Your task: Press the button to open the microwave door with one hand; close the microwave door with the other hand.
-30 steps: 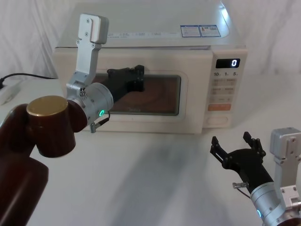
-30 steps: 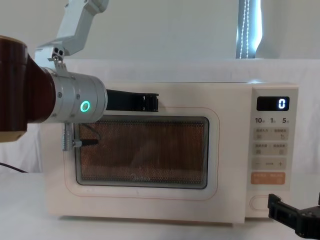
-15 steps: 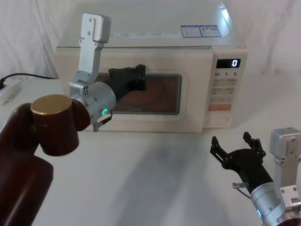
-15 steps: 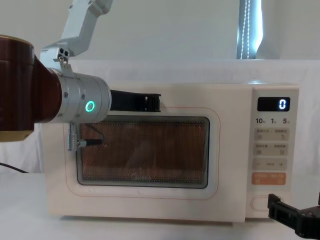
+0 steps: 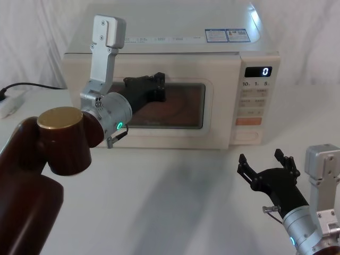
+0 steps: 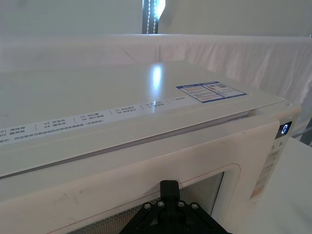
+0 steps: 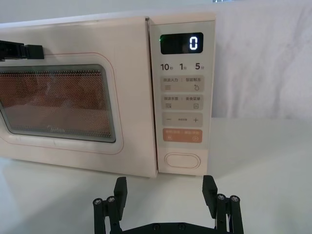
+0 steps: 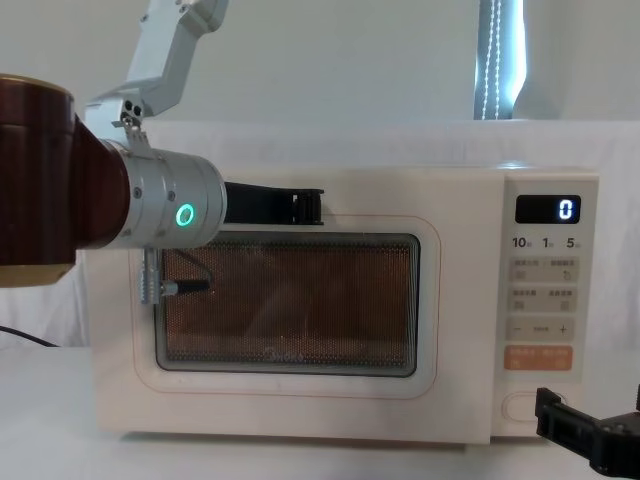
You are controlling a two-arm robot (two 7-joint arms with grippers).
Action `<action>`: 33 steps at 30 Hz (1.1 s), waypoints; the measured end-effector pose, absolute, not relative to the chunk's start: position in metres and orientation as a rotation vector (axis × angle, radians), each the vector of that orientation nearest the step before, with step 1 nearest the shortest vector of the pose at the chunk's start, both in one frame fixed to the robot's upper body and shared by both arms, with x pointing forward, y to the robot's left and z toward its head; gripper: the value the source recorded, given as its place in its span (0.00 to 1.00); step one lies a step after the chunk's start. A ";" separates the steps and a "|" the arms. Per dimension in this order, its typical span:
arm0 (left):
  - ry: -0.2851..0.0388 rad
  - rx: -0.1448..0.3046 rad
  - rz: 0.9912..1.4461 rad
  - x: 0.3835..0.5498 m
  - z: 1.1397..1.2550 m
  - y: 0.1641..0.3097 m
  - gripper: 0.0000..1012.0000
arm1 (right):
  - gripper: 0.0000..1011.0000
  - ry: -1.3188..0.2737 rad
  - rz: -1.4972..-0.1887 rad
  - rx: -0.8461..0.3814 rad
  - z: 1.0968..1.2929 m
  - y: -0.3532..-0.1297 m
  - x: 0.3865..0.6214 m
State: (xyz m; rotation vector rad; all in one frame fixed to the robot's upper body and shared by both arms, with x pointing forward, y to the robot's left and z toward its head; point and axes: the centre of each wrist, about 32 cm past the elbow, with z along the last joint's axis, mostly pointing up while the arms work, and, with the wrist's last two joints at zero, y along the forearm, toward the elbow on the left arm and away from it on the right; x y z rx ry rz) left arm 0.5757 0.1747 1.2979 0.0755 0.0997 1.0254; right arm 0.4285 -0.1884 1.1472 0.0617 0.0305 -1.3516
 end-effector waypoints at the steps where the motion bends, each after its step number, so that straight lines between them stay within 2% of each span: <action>1: 0.100 0.075 1.025 0.576 1.298 0.174 0.00 | 0.99 0.030 -1.352 0.062 1.147 -0.188 0.428; 33: 0.113 0.080 1.036 0.581 1.296 0.172 0.00 | 0.99 0.031 -1.352 0.062 1.147 -0.188 0.428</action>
